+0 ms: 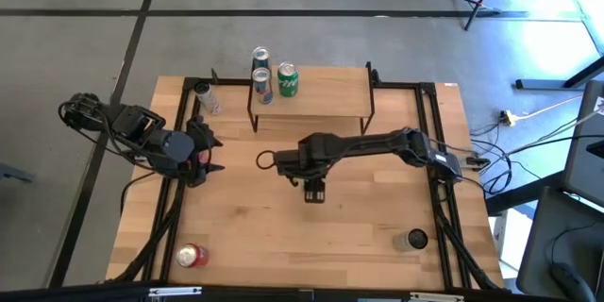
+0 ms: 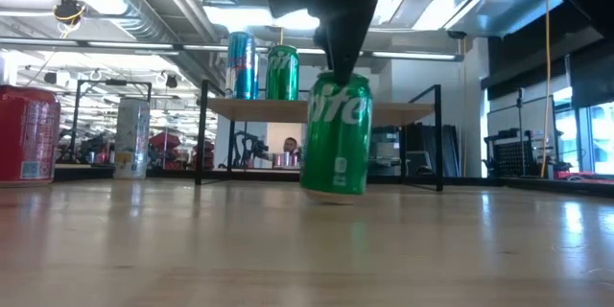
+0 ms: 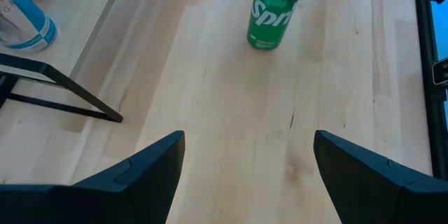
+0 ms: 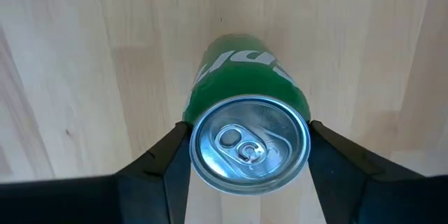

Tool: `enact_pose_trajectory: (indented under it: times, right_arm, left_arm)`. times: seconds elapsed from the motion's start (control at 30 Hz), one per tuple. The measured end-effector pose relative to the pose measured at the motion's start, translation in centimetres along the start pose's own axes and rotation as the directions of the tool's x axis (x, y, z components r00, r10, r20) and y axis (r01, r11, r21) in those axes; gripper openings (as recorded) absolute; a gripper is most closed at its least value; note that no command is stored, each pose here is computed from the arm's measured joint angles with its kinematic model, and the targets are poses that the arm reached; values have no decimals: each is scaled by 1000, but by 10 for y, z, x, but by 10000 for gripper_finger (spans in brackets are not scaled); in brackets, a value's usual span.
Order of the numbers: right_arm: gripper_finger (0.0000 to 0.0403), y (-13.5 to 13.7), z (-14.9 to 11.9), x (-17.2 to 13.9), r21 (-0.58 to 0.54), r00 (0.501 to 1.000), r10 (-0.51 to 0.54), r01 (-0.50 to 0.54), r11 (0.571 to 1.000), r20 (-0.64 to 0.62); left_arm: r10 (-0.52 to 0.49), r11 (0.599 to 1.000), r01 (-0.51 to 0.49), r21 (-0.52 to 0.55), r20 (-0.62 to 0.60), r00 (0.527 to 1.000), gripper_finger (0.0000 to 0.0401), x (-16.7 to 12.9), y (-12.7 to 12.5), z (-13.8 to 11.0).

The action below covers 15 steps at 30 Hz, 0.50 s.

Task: Place canned beverage on shelf
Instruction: Put the green soda can on the shelf aligned with the other green soda can

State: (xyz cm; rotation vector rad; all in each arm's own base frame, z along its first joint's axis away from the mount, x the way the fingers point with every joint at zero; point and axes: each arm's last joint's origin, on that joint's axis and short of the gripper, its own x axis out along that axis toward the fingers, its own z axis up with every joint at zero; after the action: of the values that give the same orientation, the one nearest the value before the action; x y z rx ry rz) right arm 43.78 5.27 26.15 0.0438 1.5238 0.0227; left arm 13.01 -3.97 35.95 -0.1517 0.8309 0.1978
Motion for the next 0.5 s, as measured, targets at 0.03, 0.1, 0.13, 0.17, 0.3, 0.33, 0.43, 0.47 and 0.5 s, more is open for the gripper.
enact_pose_trajectory:
  times: [0.03, 0.1, 0.13, 0.17, 0.3, 0.33, 0.43, 0.47, 0.5]
  right_arm:
    - [219, 0, 0, 0, 13, 1000, 0, 0, 1000, -1]
    - [255, 0, 2, 1, 29, 1000, 1, -2, 1000, 18]
    - [279, 0, 3, 1, 42, 1000, 3, -4, 999, 27]
    - [302, 1, 4, 2, 48, 1000, 11, -12, 999, 29]
    - [378, 2, 5, -4, 65, 997, 57, -60, 996, 46]
    - [386, 2, 5, -8, 64, 997, 61, -64, 996, 50]
    - [385, 2, 2, -23, 68, 997, 45, -49, 996, 65]
    - [379, 2, 1, -30, 75, 996, 38, -44, 996, 78]
    - [374, 2, -2, -37, 86, 996, 30, -38, 996, 88]
  left_arm:
    - [-2, 1000, 2, 5, -1, 1000, 304, 0, 0, 0]
    - [-3, 1000, 3, 19, -2, 1000, 304, 0, 0, 0]
    - [-4, 1000, 4, 22, -2, 1000, 304, 0, 0, 0]
    - [-4, 1000, 4, 28, -2, 1000, 304, 0, 0, 0]
    - [-4, 999, 4, 48, -4, 1000, 304, 0, 0, 0]
    - [-3, 999, 4, 49, -4, 1000, 304, 0, 0, 0]
    - [-4, 999, 4, 49, -4, 1000, 304, 0, 0, 0]
    - [-4, 999, 4, 49, -4, 1000, 304, 0, 0, 0]
    - [-5, 999, 5, 48, -3, 1000, 304, -1, 0, 0]
